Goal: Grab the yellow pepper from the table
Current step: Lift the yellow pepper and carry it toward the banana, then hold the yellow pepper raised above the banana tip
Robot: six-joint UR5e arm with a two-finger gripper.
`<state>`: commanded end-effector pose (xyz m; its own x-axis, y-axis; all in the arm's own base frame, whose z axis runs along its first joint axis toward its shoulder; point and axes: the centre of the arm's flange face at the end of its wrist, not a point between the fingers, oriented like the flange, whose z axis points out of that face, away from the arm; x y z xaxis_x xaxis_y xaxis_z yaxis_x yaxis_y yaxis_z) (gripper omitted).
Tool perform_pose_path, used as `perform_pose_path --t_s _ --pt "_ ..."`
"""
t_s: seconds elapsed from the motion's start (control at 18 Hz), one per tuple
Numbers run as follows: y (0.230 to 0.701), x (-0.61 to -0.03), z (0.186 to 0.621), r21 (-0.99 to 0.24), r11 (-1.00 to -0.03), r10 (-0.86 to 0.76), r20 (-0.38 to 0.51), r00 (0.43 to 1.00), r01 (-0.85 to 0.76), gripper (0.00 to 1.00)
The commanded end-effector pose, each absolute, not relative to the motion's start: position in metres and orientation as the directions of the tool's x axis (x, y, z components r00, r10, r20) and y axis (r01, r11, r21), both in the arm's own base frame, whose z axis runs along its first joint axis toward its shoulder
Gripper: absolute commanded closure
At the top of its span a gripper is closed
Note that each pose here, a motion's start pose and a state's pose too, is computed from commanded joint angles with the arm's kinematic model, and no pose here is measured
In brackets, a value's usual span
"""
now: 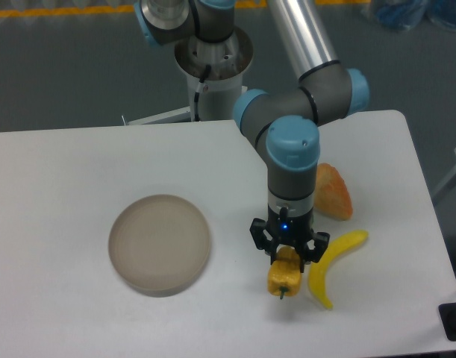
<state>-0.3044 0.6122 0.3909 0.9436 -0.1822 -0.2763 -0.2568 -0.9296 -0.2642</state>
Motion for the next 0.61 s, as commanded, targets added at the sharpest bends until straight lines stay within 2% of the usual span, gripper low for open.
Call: perform_pose_path --t_s 0.17,0.39,0.61 --pt "0.588 -0.335 0.404 -0.224 -0.915 -0.255 -0.327 0.91 -0.336 0.66" --pt "0.555 -0.362 0.416 -0.179 -0.91 -0.303 -0.331 0.894 -0.375 0.66" --pt "0.546 -0.368 0.411 -0.147 -0.89 -0.365 -0.336 0.868 -0.431 0.66"
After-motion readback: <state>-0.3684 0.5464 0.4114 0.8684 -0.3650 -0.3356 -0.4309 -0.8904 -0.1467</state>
